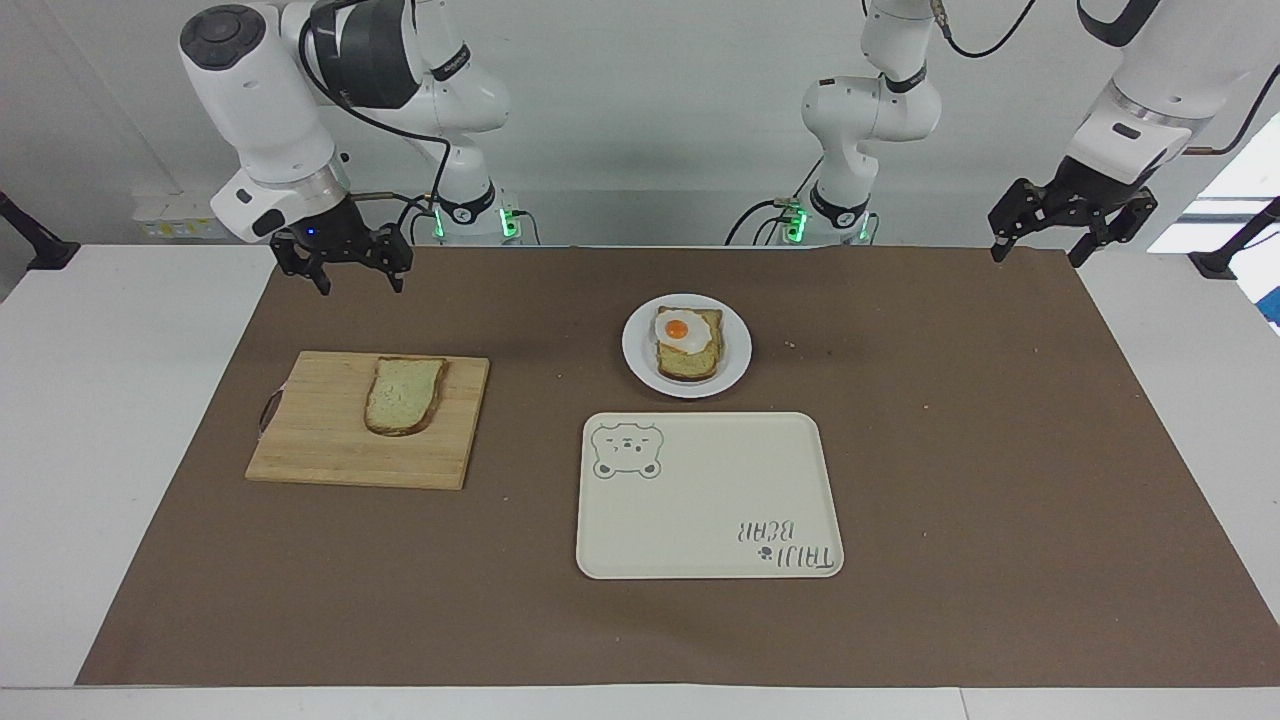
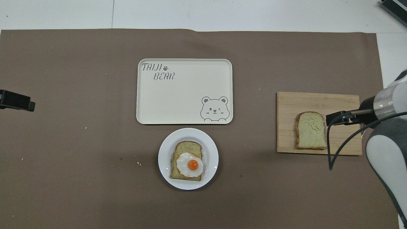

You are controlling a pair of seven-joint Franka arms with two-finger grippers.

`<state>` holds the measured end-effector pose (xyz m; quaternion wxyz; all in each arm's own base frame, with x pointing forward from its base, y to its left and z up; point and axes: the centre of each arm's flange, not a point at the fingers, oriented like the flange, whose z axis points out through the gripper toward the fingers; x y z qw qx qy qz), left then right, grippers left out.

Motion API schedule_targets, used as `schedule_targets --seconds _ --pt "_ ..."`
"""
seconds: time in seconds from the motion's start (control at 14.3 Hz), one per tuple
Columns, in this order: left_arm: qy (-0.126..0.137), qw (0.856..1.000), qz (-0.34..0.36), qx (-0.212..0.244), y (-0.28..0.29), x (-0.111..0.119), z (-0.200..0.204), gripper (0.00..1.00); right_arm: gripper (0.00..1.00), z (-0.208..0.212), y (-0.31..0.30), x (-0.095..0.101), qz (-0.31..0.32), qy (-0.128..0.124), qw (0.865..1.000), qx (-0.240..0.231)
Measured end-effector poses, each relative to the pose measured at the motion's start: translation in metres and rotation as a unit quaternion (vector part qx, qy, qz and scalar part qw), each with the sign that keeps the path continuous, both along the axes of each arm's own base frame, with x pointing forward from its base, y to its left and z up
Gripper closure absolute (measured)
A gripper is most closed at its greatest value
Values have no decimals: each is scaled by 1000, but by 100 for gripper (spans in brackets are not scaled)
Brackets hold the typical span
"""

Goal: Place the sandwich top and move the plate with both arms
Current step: 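Reach the right gripper to the bread slice on the wooden board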

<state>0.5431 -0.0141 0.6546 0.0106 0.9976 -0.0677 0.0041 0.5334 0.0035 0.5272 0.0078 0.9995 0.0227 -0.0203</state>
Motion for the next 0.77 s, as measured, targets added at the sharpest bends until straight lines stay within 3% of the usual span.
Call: schedule_targets --seconds 0.42,0.77 --pt "0 1000 0 0 0 0 0 0 0 -75 -2 24 -2 18 1000 -2" --pt "0 1000 0 0 0 0 0 0 0 -117 -40 22 -22 19 1000 5"
